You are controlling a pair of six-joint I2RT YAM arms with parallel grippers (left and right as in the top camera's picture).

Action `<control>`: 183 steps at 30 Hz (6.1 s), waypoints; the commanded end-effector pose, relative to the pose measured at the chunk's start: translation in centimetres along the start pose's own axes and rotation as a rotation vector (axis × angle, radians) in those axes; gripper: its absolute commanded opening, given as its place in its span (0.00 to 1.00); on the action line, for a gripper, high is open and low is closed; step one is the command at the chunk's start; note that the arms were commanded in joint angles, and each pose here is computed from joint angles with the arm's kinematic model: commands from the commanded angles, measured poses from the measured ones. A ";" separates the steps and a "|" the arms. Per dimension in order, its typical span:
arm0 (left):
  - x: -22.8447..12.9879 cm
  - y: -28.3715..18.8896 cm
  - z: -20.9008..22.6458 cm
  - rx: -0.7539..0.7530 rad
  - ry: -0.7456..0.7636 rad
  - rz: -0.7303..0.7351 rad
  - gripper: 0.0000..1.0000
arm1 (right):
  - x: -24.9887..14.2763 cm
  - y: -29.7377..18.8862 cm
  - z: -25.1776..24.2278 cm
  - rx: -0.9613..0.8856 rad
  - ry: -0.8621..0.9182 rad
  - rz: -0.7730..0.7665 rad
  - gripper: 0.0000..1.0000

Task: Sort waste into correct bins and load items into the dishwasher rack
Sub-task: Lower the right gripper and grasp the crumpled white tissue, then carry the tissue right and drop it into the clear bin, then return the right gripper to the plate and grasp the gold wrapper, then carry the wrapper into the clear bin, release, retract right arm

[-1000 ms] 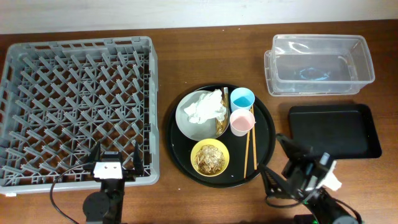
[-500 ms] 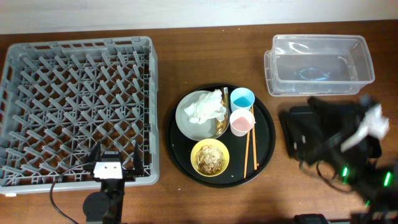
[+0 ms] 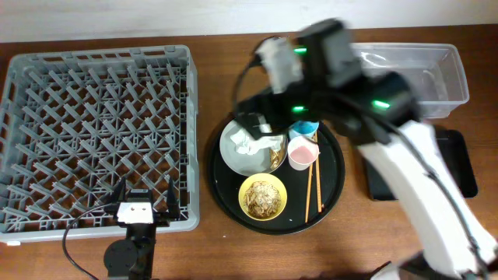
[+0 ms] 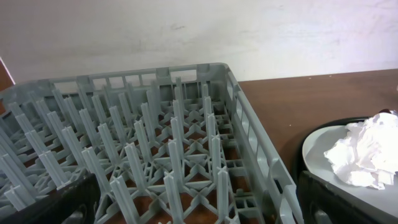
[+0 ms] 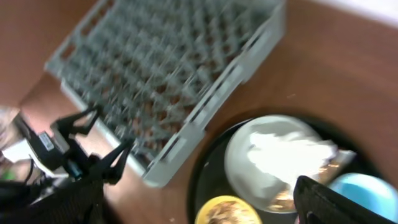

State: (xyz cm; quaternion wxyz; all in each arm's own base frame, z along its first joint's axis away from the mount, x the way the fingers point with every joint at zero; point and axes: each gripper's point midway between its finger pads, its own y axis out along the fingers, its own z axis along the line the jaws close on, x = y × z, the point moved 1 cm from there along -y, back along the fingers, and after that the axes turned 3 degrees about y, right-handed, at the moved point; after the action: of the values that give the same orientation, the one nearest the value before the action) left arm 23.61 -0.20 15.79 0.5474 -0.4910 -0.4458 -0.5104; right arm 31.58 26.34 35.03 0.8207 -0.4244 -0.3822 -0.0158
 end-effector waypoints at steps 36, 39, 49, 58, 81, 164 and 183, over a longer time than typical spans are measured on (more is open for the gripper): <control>-0.2 0.0 0.0 0.002 0.016 0.003 0.99 | -11.9 22.1 -16.4 -0.761 0.792 0.294 0.04; -0.2 0.0 0.0 0.002 0.016 0.003 0.99 | -11.5 21.5 -15.9 -0.743 0.799 0.300 0.04; -0.2 0.0 0.0 0.002 0.016 0.003 1.00 | -3.9 14.2 -11.8 -0.521 0.718 0.260 0.04; -0.2 0.0 0.0 0.002 0.016 0.003 0.99 | -5.5 13.6 -11.7 -0.530 0.745 0.334 0.04; -0.2 0.0 0.0 0.002 0.016 0.003 0.99 | 1.9 3.5 -20.0 -0.603 0.750 -0.030 0.04; -0.2 0.0 0.0 0.002 0.016 0.003 0.99 | -17.9 20.7 -18.9 -0.905 0.552 0.385 0.19; -0.2 0.0 0.0 0.002 0.016 0.003 0.99 | 0.9 5.2 -22.2 -0.832 0.697 -0.024 0.04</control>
State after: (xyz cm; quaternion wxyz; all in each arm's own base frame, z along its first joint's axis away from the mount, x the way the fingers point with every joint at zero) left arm 23.61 -0.20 15.81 0.5472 -0.4909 -0.4460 -0.5106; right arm 44.34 21.27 20.39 0.6765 -0.6945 -0.0712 -0.2346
